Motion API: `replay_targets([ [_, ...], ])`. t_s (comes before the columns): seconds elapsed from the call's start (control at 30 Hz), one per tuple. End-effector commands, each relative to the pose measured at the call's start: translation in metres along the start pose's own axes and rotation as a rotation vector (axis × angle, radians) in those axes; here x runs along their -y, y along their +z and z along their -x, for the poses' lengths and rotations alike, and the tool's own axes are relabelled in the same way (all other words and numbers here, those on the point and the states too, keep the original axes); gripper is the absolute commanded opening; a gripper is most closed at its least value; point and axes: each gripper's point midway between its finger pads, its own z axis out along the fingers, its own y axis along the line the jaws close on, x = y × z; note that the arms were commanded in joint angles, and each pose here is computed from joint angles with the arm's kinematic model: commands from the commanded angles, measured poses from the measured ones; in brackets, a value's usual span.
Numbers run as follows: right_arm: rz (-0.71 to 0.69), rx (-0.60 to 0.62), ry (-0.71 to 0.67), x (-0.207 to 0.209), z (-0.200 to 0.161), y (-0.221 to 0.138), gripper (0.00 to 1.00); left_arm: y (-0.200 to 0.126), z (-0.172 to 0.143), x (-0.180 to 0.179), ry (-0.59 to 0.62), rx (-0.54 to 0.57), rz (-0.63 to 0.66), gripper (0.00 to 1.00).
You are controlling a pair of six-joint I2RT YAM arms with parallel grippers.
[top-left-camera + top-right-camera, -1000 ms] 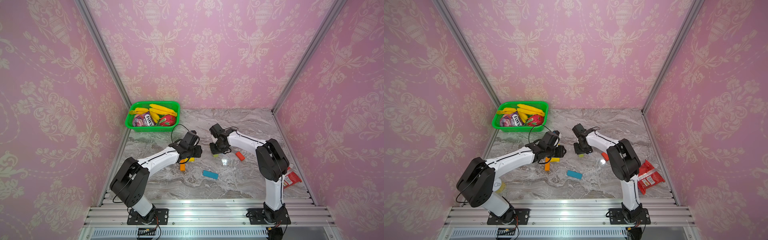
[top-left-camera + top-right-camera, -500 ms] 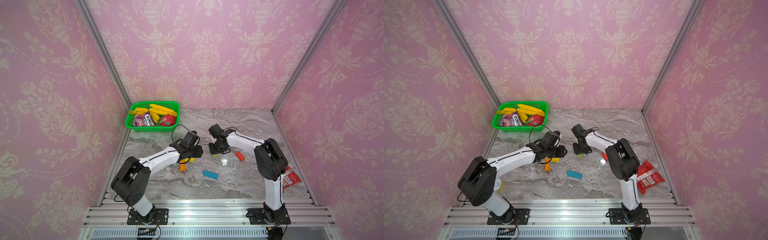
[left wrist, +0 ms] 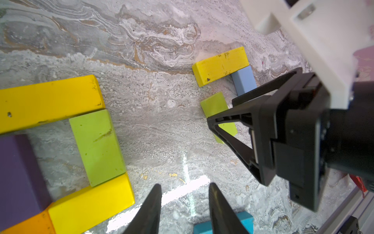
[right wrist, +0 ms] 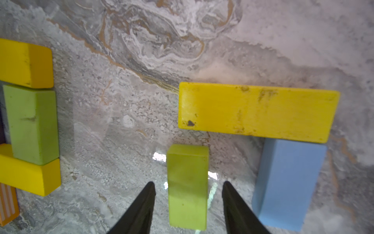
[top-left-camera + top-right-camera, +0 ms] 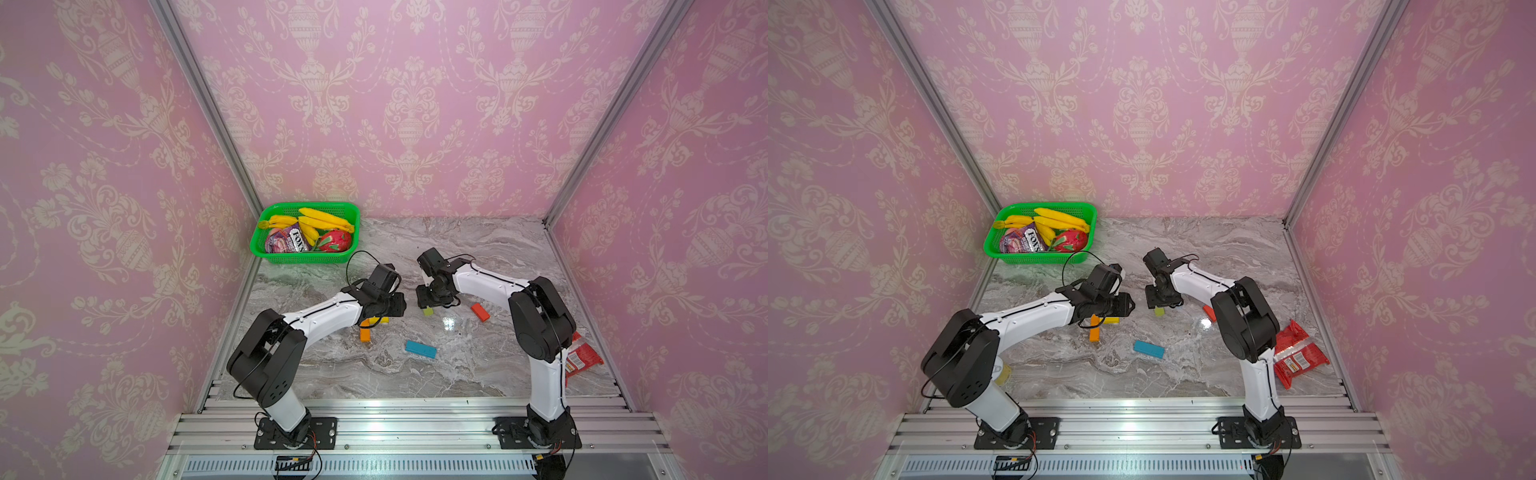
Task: Assemble the letter p with building blocks
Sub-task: Assemble the building block at the center of the board.
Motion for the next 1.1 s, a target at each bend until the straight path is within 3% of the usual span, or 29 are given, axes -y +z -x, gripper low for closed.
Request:
replay_targets([
  [0.0, 0.017, 0.087, 0.011, -0.006, 0.007, -0.031, 0.54, 0.004, 0.006, 0.006, -0.021, 0.001, -0.031, 0.41],
  [0.2, 0.035, 0.210, 0.021, -0.004, 0.008, -0.082, 0.44, 0.018, 0.005, 0.021, -0.053, -0.029, -0.116, 0.41],
  [0.4, 0.039, 0.180, 0.080, 0.011, -0.018, -0.070, 0.10, 0.041, 0.004, 0.039, -0.132, -0.067, -0.238, 0.33],
  [0.6, 0.086, 0.151, 0.149, 0.016, -0.047, -0.035, 0.10, 0.060, 0.000, 0.029, -0.140, -0.090, -0.175, 0.00],
  [1.07, 0.135, 0.121, 0.171, 0.008, -0.048, -0.001, 0.10, 0.079, -0.005, 0.024, -0.151, -0.134, -0.130, 0.00],
])
